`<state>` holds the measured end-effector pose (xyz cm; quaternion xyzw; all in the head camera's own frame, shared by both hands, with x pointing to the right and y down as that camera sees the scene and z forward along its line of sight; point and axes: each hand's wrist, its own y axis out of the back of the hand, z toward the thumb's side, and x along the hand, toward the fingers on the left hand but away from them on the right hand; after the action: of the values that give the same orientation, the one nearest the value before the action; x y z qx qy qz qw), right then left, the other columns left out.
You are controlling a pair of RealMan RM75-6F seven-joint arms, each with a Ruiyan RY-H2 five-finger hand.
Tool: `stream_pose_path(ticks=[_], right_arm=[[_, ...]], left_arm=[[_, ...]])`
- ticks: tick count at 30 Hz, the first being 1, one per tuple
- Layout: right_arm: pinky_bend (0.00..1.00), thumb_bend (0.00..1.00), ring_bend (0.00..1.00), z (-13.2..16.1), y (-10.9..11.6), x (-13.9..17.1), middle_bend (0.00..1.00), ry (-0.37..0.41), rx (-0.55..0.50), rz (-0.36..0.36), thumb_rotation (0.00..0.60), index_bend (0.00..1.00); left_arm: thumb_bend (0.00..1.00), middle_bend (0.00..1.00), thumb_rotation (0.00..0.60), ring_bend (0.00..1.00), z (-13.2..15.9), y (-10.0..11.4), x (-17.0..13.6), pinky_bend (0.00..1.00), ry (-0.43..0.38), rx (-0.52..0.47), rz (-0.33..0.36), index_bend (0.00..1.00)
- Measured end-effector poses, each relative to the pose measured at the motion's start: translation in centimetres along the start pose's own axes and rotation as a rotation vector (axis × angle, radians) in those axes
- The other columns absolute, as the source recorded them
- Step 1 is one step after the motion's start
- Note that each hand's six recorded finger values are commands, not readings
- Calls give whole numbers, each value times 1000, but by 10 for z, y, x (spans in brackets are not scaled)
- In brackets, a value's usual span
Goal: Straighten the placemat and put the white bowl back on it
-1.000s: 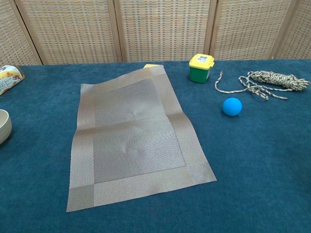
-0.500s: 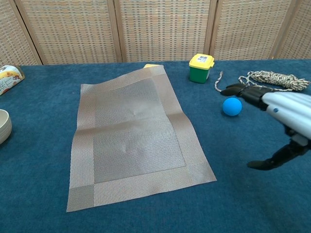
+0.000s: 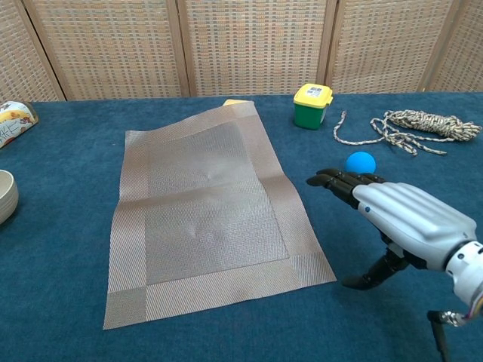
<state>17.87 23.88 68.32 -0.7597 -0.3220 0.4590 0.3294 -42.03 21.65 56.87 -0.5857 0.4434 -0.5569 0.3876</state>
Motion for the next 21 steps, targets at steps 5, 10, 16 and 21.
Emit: stream_pose_path(ticks=[5,10,16,21], right_arm=[[0,0,0,1,-7,-5,0,-11,-13,1,600,0],[0,0,0,3,-13,-9,0,-16,-26,9,600,0],[0,0,0,4,-20,-8,0,-32,-25,29,600,0],[0,0,0,5,-25,-10,0,-43,-37,45,600,0]], left_arm=[[111,0,600,0,1,0,-1,0,-6,-5,-4,0],[111,0,600,0,0,0,0,0,-2,-14,-4,0],[111,0,600,0,-3,1,2,0,9,-23,-8,0],[113,0,600,0,-2,-2,2,0,3,-23,-16,0]])
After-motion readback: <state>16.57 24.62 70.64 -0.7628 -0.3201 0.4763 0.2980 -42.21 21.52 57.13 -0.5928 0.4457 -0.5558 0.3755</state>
